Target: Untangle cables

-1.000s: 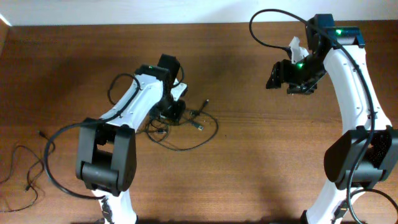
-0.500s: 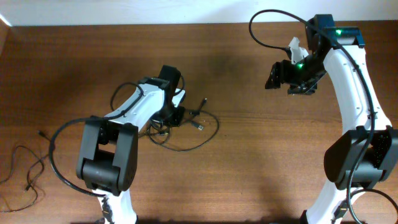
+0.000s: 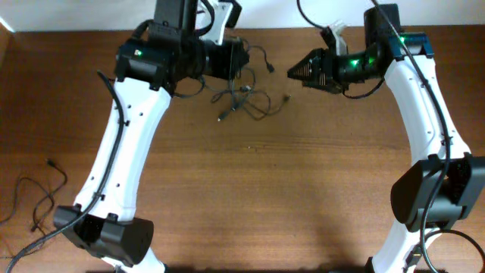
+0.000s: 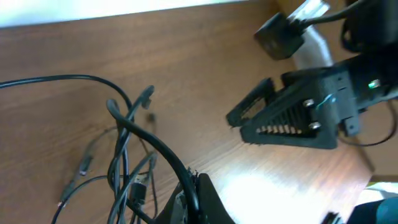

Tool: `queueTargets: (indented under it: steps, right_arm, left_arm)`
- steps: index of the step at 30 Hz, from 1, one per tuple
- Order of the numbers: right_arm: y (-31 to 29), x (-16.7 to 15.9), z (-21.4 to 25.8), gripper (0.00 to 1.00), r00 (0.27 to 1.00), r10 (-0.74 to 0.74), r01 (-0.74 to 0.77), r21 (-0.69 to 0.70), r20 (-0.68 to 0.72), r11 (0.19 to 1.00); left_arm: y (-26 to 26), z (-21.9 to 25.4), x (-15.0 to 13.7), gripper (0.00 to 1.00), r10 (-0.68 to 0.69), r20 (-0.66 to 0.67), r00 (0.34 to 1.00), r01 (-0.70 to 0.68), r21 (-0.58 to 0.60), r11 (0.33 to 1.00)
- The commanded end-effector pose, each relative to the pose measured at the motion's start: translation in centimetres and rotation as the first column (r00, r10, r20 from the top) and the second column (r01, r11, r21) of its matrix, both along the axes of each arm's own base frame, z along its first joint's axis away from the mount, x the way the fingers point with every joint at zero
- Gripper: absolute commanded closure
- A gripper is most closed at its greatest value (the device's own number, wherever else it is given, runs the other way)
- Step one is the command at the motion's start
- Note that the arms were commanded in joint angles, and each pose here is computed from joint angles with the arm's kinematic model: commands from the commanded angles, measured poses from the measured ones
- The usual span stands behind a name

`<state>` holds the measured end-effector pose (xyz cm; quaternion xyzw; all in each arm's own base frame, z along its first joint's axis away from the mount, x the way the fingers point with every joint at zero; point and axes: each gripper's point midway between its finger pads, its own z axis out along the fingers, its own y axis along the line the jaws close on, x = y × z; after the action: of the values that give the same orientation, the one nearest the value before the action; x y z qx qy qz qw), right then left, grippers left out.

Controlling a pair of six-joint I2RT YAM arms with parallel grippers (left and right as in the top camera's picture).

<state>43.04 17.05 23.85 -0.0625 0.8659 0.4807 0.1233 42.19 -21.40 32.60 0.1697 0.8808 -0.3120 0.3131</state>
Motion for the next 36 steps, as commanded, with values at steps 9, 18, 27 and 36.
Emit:
queueTargets:
  steps: [9, 18, 27, 36]
  right_arm:
    - [8.3, -0.1, 1.7, 0.25, 0.996, 0.002, 0.005, -0.081, 0.088, 0.997]
    - [7.9, 5.5, 4.3, 0.25, 0.952, -0.231, 0.241, -0.026, 0.199, 0.970]
    - [2.2, 8.3, 0.9, 0.47, 0.849, -0.490, 0.526, -0.226, 0.200, 0.820]
    - [-10.8, 3.5, -5.2, 0.96, 0.824, -0.565, 0.483, -0.577, 0.044, 0.659]
  left_arm:
    - [-0.7, 6.7, 1.6, 1.00, 0.104, -0.057, 0.993, -0.117, -0.338, 0.934]
    - [-2.9, 9.5, -1.1, 1.00, -0.089, -0.138, 0.987, 0.007, -0.508, 0.862]
    - [-0.8, 11.9, -1.8, 1.00, -0.120, -0.097, 0.988, 0.046, -0.558, 0.829]
    - [14.2, 6.3, 4.8, 1.00, 0.423, 0.032, 0.906, -0.409, -0.203, 0.890]
